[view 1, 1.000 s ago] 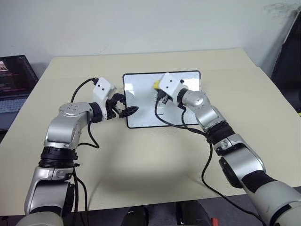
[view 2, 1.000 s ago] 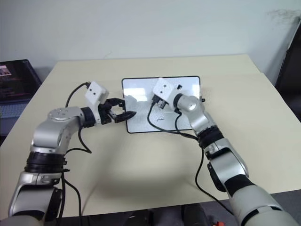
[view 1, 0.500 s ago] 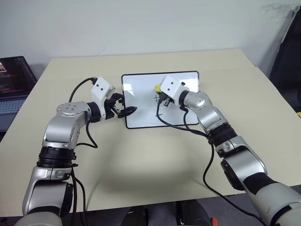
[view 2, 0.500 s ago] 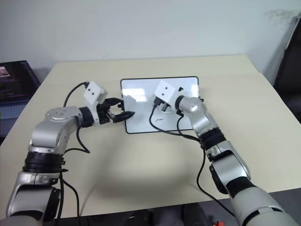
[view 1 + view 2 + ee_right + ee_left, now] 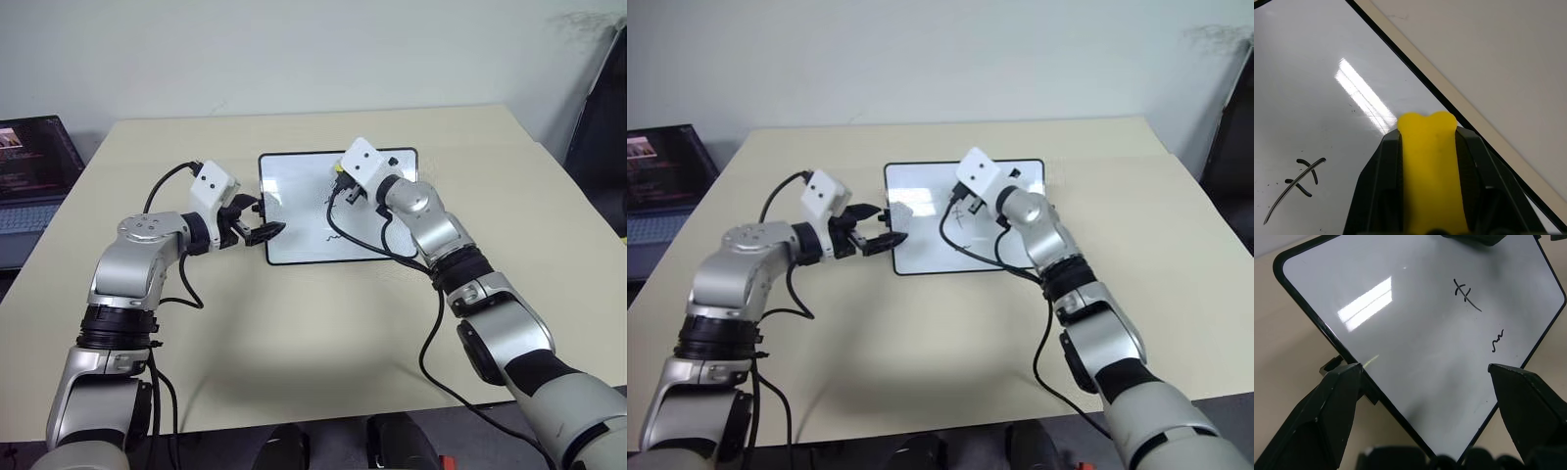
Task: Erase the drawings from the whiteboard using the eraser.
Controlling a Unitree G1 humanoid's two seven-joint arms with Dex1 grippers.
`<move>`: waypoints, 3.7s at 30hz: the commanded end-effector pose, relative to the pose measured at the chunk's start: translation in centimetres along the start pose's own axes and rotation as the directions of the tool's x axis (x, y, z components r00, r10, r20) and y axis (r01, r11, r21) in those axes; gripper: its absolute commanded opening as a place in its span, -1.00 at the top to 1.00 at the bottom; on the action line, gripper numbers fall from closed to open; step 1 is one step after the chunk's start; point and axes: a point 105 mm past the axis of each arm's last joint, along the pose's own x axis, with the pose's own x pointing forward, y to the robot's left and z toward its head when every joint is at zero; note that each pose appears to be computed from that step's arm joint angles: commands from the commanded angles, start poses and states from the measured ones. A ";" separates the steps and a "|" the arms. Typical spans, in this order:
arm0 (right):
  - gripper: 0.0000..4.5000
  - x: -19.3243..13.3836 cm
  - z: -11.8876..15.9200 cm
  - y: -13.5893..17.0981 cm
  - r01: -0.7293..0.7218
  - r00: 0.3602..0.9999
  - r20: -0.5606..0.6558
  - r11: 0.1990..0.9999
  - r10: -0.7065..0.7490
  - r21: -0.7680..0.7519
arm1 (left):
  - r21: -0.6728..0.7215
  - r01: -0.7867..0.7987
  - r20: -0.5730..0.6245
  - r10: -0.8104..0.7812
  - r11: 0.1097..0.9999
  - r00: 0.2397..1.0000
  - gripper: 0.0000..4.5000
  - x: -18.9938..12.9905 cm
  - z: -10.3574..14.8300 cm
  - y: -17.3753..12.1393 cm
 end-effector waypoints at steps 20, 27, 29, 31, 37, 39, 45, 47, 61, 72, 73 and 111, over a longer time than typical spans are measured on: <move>0.52 -7.6 -0.5 1.3 -0.051 0.996 0.089 0.974 0.032 0.221 | -0.006 -0.004 0.066 0.004 1.000 0.998 -1.00 -1.3 0.1 -0.7; 0.52 -10.6 -1.9 4.2 -0.077 0.997 0.048 0.973 0.068 0.216 | 0.001 -0.017 0.034 0.017 1.000 0.999 -1.00 -1.3 -1.0 -0.9; 0.52 -10.8 -1.9 5.0 -0.086 0.996 0.045 0.976 0.078 0.202 | -0.004 -0.025 0.036 0.025 1.000 0.999 -1.00 -1.2 -1.0 -0.9; 0.52 -10.5 -1.3 5.0 -0.070 0.996 0.070 0.984 0.060 0.161 | -0.007 -0.034 0.039 0.034 0.999 0.999 -1.00 -1.0 -1.1 -0.9; 0.52 -8.0 0.4 3.7 0.028 0.989 0.146 0.997 -0.038 0.073 | -0.010 -0.051 0.032 0.052 0.999 0.998 -1.00 -0.9 -1.3 -0.7; 0.52 -7.0 0.7 3.2 0.044 0.986 0.161 0.997 -0.053 0.058 | -0.008 -0.049 0.034 0.050 0.999 0.998 -1.00 -0.9 -1.1 -0.6; 0.52 -4.0 1.4 1.5 0.081 0.978 0.194 0.997 -0.079 -0.003 | 0.018 -0.011 0.040 0.010 1.000 0.999 -1.00 -0.8 -0.5 -1.0; 0.52 -3.0 1.4 0.9 0.087 0.977 0.198 0.996 -0.082 -0.018 | 0.033 0.006 0.041 -0.007 0.999 0.999 -1.00 -0.7 -0.2 -1.3; 0.52 -0.8 -3.8 6.4 -0.165 0.985 0.057 0.986 0.165 0.002 | 0.059 0.072 0.045 -0.074 0.996 0.996 -1.00 -0.5 0.5 -2.2; 0.52 -1.4 -2.8 5.6 -0.175 0.977 0.113 0.982 0.183 -0.074 | 0.026 0.019 0.061 -0.021 0.999 0.998 -1.00 -0.7 0.9 -0.6; 0.52 -1.5 -1.9 5.1 -0.163 0.974 0.146 0.984 0.172 -0.075 | 0.019 0.010 0.062 -0.011 1.000 0.998 -1.00 -0.7 0.9 -0.4; 0.52 -1.9 -0.7 4.2 -0.278 0.949 0.098 0.941 0.301 -0.191 | -0.006 -0.004 0.066 0.005 1.000 0.998 -1.00 -0.8 0.8 0.5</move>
